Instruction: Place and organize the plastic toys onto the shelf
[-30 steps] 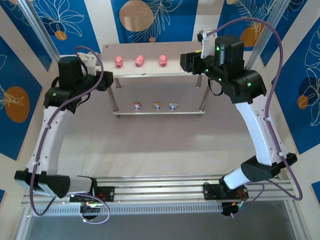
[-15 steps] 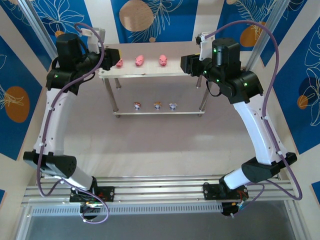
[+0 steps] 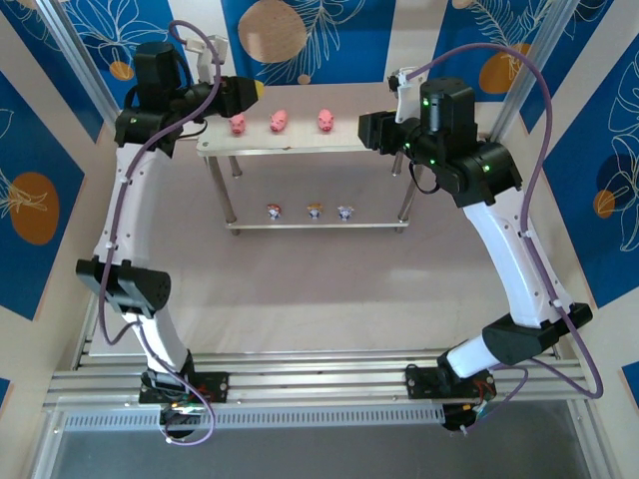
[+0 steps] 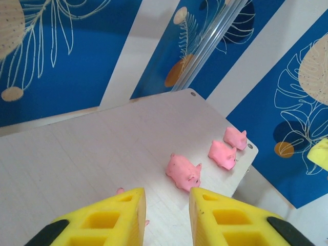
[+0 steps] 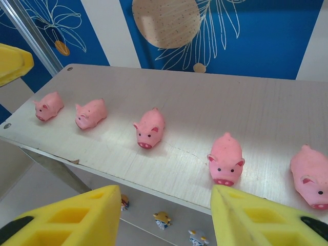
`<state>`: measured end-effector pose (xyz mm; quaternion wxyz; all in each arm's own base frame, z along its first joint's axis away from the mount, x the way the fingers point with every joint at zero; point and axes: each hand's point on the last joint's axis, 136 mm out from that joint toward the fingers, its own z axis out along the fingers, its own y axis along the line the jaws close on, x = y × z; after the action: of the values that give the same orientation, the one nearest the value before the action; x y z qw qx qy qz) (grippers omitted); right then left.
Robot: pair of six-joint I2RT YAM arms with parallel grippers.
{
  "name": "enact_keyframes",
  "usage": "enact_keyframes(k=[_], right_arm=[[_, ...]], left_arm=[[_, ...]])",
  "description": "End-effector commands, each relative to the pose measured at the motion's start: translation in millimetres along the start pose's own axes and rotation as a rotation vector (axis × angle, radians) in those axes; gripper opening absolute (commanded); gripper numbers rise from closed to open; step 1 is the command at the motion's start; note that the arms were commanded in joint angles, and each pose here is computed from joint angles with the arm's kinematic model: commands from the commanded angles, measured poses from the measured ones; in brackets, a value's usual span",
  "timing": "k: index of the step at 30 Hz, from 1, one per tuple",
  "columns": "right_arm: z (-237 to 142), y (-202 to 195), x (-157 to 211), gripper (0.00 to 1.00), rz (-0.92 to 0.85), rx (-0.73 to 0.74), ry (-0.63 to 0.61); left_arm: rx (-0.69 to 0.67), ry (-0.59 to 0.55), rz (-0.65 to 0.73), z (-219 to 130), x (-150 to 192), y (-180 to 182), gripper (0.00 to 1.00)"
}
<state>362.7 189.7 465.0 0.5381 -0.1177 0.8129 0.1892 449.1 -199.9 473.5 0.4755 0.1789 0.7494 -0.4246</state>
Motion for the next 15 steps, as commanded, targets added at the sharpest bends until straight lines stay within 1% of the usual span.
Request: enact_keyframes(k=[1, 7, 15], right_arm=[[-7.1, 3.9, -6.7, 0.50, 0.019, -0.024, -0.029], [-7.5, 5.0, -5.7, 0.50, 0.023, -0.027, -0.029], [-12.1, 4.0, -4.8, 0.50, 0.025, -0.024, -0.037]], left_arm=[[0.038, 0.053, -0.015, 1.0, 6.6, -12.4, 0.30], [0.036, 0.126, -0.042, 15.4, 21.3, -6.5, 0.29], [-0.074, 0.247, -0.018, 24.3, 58.1, 11.5, 0.28]])
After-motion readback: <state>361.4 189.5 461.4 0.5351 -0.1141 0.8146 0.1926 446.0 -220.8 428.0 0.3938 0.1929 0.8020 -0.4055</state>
